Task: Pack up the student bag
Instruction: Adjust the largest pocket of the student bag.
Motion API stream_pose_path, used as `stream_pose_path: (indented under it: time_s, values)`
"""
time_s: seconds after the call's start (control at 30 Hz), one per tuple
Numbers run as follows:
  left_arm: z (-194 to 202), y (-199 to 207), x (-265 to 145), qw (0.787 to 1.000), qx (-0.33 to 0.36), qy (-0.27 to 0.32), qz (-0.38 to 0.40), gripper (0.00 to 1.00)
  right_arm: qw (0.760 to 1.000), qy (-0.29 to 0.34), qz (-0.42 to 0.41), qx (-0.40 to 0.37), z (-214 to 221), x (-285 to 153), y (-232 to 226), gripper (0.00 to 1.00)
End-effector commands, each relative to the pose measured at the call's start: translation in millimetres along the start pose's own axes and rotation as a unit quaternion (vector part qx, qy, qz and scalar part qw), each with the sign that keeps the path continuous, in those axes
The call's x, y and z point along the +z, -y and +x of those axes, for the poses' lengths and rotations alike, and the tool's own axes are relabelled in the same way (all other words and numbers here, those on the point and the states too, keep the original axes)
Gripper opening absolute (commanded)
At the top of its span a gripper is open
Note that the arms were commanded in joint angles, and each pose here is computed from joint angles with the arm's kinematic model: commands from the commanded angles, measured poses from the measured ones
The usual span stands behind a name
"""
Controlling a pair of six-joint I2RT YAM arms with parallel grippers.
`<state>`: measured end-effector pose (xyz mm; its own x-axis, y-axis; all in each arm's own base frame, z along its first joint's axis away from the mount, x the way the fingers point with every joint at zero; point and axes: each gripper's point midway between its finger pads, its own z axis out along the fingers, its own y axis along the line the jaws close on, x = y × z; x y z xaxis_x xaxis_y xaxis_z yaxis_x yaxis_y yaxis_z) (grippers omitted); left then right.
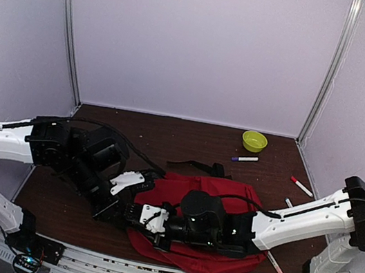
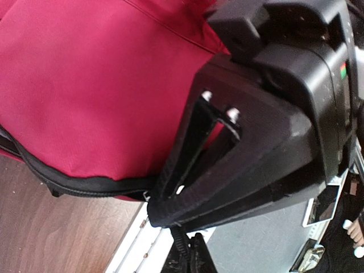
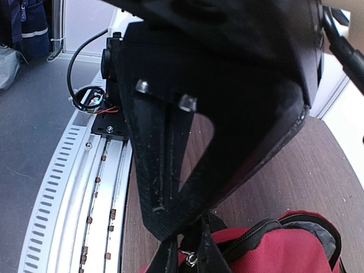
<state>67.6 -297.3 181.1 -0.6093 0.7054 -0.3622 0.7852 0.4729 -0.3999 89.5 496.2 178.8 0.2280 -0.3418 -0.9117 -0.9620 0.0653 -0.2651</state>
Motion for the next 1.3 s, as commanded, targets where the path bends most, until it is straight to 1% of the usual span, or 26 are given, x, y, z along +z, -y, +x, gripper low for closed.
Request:
stream_pose_path:
  time_s: [0.0,0.27,0.33,0.37,0.5,0.53,0.57,0.67,0.73,0.83,1.0,1.13,1.27]
  values:
    - [-15,23,-9,0.998,0.023,0.023,0.045,0.00,0.999,0.040,0.024,-0.005,-21,5,12,0.13]
    - [-14,28,-7,0.998,0.026,0.014,0.061,0.00,0.998,0.049,0.037,-0.007,-28,10,18,0.13]
    - [-13,28,-8,0.998,0.025,0.015,0.062,0.00,0.998,0.054,0.034,-0.005,-32,8,17,0.03]
    - [-13,28,-8,0.998,0.025,0.015,0.060,0.00,0.998,0.057,0.032,-0.004,-34,7,17,0.00]
    - [-15,22,-13,0.998,0.021,0.031,0.042,0.00,0.998,0.059,0.028,0.003,-34,-2,16,0.00]
    - [-16,21,-15,0.998,0.020,0.035,0.037,0.02,0.998,0.057,0.021,0.000,-32,-5,12,0.00]
    - [-17,18,-16,0.999,0.019,0.042,0.028,0.09,0.998,0.058,0.018,-0.002,-31,-7,11,0.00]
    - [-20,10,-23,0.998,0.018,0.063,0.002,0.41,0.998,0.060,0.017,-0.004,-27,-15,9,0.00]
    - [-24,0,-32,0.996,0.012,0.087,-0.029,0.55,0.998,0.055,0.015,-0.003,-23,-18,8,0.00]
    - [-29,-22,-50,0.987,-0.007,0.133,-0.094,0.73,0.998,0.055,0.011,0.002,-19,-22,6,0.00]
    - [-19,-67,-72,0.960,-0.076,0.190,-0.193,0.97,0.998,0.056,0.014,0.006,-14,-29,6,0.00]
    - [-11,-99,-78,0.933,-0.155,0.228,-0.232,0.98,0.998,0.052,0.015,0.014,-11,-31,6,0.00]
    - [-6,-117,-80,0.911,-0.217,0.260,-0.236,0.98,0.998,0.052,0.019,0.020,-9,-33,7,0.00]
